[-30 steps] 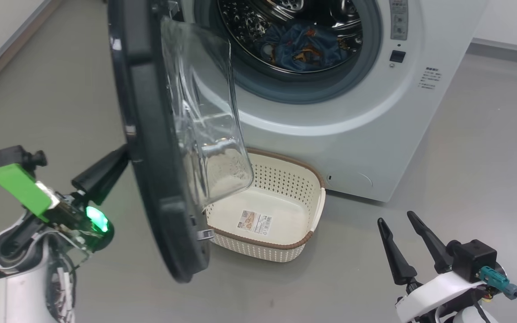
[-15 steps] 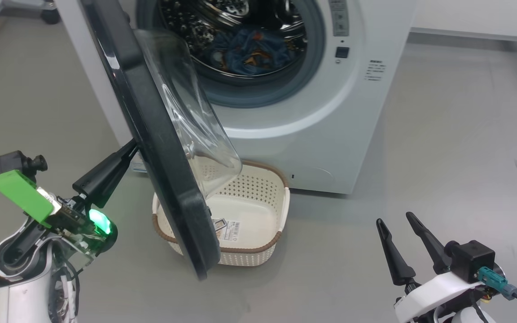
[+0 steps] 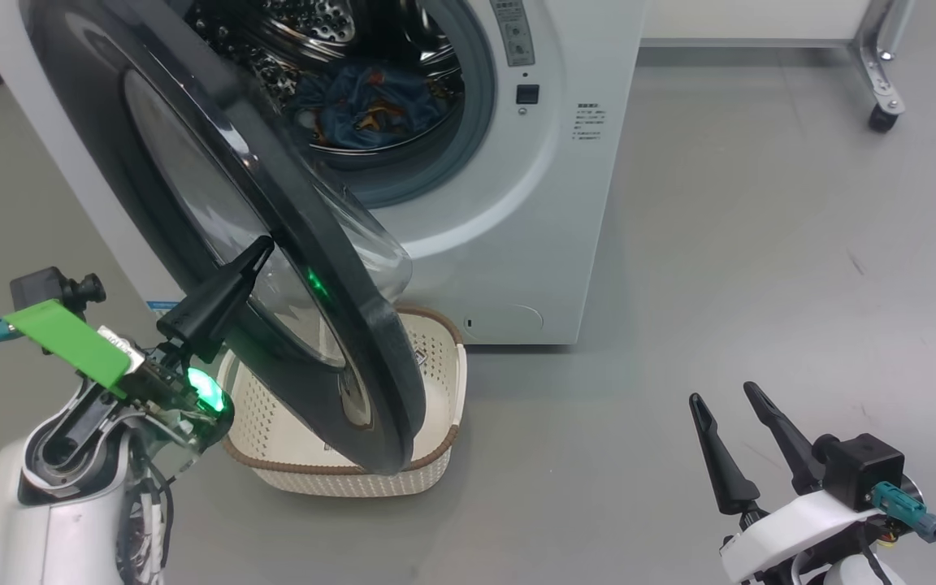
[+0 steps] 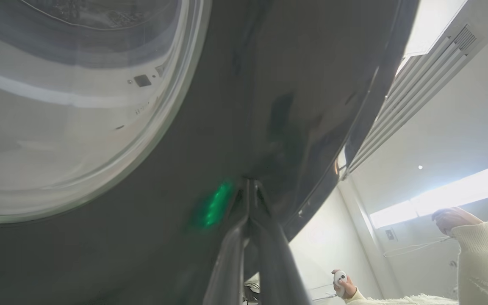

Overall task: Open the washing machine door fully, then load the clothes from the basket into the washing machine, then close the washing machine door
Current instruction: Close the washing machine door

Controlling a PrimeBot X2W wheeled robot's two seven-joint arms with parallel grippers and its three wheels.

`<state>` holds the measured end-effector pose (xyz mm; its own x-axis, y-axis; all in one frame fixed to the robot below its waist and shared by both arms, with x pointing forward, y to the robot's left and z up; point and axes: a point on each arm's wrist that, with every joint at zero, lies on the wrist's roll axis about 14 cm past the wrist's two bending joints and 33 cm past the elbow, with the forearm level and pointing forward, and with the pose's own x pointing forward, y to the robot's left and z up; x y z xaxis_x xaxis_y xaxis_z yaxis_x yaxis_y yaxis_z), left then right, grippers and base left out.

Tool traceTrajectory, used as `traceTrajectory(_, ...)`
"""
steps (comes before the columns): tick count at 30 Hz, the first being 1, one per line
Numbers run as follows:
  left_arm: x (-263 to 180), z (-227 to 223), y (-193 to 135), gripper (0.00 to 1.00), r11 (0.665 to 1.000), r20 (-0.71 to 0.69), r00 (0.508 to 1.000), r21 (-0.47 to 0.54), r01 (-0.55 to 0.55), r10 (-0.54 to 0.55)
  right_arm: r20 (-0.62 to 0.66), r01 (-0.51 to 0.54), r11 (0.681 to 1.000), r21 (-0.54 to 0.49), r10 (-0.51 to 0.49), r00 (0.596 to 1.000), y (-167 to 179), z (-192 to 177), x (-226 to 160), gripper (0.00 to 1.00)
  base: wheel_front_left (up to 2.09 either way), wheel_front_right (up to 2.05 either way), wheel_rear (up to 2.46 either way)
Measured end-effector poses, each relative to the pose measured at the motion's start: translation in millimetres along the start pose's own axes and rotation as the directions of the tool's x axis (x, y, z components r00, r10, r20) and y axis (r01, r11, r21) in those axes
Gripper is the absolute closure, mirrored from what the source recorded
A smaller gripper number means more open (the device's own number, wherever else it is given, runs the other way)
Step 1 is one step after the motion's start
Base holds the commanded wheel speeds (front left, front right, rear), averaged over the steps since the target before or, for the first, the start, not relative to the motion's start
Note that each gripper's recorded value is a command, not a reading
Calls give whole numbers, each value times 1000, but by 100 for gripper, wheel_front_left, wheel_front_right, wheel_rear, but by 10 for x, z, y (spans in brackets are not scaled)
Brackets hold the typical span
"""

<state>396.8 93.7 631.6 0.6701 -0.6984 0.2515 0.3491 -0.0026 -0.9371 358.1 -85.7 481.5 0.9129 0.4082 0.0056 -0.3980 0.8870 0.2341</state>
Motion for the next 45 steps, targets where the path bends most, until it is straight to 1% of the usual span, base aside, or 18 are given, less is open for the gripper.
traceTrajectory(8,275,-25,-112,100,999,18,999,19,32,-32,10,36,999,-5,-36,999,-95,33,-88,0,0,0,0)
traceTrajectory(15,427,-58,19,100,1000,37,999,0,-7,7,11,53,999,-5,-53,999,-145,35,-111,0,0,0,0)
traceTrajectory(19,470,-34,102,100,999,67,997,-12,-29,30,5,41,999,-3,-41,999,-88,11,-134,0,0,0,0)
traceTrajectory(26,631,-88,178,100,999,71,996,-26,-47,49,13,72,997,-4,-72,997,-156,31,-217,0,0,0,0)
traceTrajectory(33,833,-138,147,100,999,58,998,-16,-39,40,16,97,995,-3,-97,995,-208,36,-284,0,0,0,0)
traceTrajectory(35,893,-151,158,100,999,56,997,4,-49,48,17,106,994,-3,-106,994,-231,41,-304,0,0,0,0)
traceTrajectory(39,994,-207,192,100,998,42,998,6,-55,55,19,133,991,-2,-133,991,-302,45,-350,0,0,0,0)
traceTrajectory(45,1048,-161,231,100,997,78,995,19,-71,70,21,159,987,-5,-159,987,-389,56,-373,0,0,0,0)
